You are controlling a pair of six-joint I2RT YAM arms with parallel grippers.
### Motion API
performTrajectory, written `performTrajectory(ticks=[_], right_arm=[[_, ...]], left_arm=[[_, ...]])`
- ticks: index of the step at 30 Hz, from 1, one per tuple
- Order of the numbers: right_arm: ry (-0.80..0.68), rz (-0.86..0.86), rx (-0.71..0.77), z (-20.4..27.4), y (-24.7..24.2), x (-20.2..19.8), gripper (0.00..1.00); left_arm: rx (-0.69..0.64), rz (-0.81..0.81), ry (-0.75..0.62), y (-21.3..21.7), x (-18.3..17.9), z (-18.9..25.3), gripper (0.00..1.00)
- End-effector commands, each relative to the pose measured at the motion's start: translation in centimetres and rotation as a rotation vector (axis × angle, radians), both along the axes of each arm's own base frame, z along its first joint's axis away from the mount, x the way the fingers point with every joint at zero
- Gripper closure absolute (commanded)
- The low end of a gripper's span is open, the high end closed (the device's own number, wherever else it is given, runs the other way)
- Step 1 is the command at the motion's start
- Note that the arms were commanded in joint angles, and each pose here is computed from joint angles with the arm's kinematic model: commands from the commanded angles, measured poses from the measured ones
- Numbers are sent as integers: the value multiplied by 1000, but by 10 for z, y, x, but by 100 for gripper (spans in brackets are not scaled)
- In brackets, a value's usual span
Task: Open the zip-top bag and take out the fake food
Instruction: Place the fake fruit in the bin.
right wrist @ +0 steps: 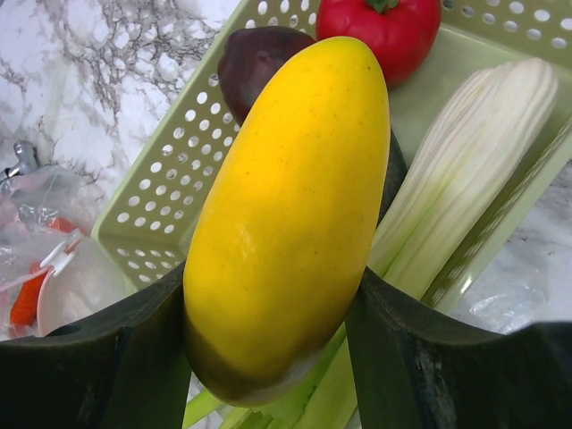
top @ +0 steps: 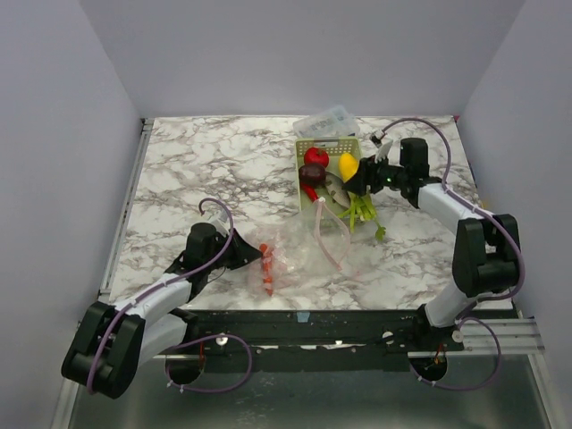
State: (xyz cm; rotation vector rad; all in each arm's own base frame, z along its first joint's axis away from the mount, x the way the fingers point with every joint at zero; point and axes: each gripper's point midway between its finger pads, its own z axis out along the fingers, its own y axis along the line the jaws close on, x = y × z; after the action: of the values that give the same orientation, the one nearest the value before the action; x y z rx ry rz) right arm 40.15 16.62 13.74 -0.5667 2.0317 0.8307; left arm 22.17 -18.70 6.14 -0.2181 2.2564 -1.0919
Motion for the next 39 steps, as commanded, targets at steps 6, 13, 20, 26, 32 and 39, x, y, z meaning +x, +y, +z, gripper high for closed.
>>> performTrajectory(ticks=[6, 13, 20, 26, 32, 39], right_arm=[[-42, -54, -31, 4, -1, 35, 62], [-21, -67, -47, -8, -1, 49, 62], [0, -83, -71, -23, -1, 65, 60], [48, -99, -119, -45, -6, 75, 57], [64, -103, -137, -56, -5, 85, 57], [103, -75, -161, -68, 7, 93, 52]], left_arm=[[22, -13, -36, 4, -3, 5, 80], [24, -7, -47, 5, -2, 7, 68], [27, -13, -60, 5, -2, 12, 62], [29, -7, -78, 8, -4, 17, 55], [42, 16, -92, 14, -8, 22, 43], [49, 41, -101, 21, -15, 22, 34]])
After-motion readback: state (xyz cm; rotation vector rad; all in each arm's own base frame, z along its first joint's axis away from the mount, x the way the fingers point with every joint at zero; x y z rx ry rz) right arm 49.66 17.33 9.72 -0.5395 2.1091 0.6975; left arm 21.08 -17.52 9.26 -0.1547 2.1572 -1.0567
